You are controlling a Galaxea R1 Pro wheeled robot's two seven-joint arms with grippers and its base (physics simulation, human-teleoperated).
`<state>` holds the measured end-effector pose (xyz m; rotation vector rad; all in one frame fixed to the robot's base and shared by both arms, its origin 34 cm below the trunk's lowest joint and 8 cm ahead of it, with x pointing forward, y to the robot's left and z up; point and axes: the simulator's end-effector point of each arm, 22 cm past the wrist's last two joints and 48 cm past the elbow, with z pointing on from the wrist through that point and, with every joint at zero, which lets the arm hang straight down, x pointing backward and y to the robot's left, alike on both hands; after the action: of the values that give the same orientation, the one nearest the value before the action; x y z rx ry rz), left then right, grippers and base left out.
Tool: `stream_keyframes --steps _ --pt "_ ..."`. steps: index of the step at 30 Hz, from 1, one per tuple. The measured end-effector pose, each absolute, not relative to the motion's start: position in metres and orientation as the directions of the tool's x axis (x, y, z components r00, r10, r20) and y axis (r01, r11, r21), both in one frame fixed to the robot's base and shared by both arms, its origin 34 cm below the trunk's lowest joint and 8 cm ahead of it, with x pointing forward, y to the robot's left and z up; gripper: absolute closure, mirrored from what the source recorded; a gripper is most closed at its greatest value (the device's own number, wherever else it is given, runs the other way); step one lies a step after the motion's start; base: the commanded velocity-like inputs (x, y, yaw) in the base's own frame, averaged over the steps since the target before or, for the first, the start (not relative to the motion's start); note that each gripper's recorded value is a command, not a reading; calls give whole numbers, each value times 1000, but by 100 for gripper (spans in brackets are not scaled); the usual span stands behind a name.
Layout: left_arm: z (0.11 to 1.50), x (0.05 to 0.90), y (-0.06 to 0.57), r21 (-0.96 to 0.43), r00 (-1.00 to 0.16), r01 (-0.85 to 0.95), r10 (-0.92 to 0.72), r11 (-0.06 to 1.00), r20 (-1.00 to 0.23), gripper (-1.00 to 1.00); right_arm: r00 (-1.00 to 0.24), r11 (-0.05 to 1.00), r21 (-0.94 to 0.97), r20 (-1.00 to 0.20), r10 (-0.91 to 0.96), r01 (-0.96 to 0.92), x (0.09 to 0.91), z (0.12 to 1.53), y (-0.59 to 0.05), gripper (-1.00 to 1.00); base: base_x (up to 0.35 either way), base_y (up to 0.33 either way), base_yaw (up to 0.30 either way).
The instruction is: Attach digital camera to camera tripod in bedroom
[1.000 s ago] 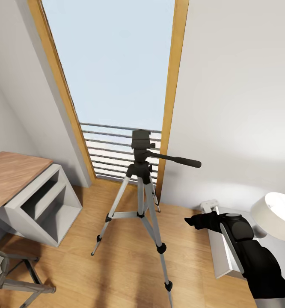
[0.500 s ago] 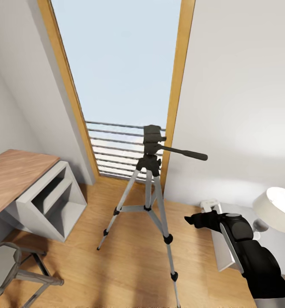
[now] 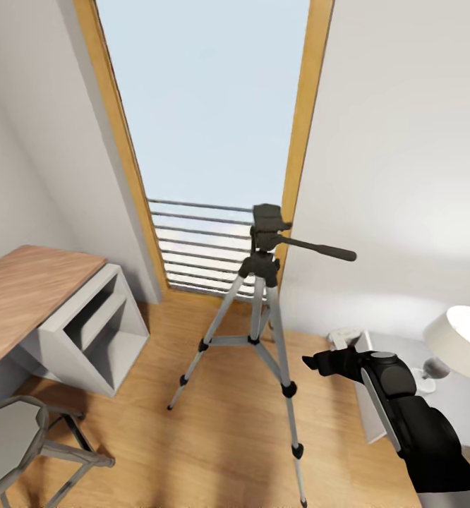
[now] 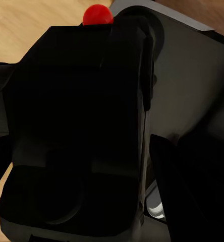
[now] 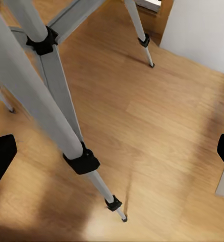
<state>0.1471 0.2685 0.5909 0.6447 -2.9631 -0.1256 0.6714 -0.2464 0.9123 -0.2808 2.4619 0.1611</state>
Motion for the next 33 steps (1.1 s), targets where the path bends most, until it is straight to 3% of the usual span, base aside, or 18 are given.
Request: stream_keyframes --steps 20,33 --pt "591 147 269 103 -904 -409 -418 907 86 100 -759 966 68 -633 -152 -250 673 919 -238 -100 -7 18 0" --pt "591 147 269 103 -905 -408 -417 907 86 100 -749 926 189 -649 -131 -326 667 927 -189 -100 0 0 0"
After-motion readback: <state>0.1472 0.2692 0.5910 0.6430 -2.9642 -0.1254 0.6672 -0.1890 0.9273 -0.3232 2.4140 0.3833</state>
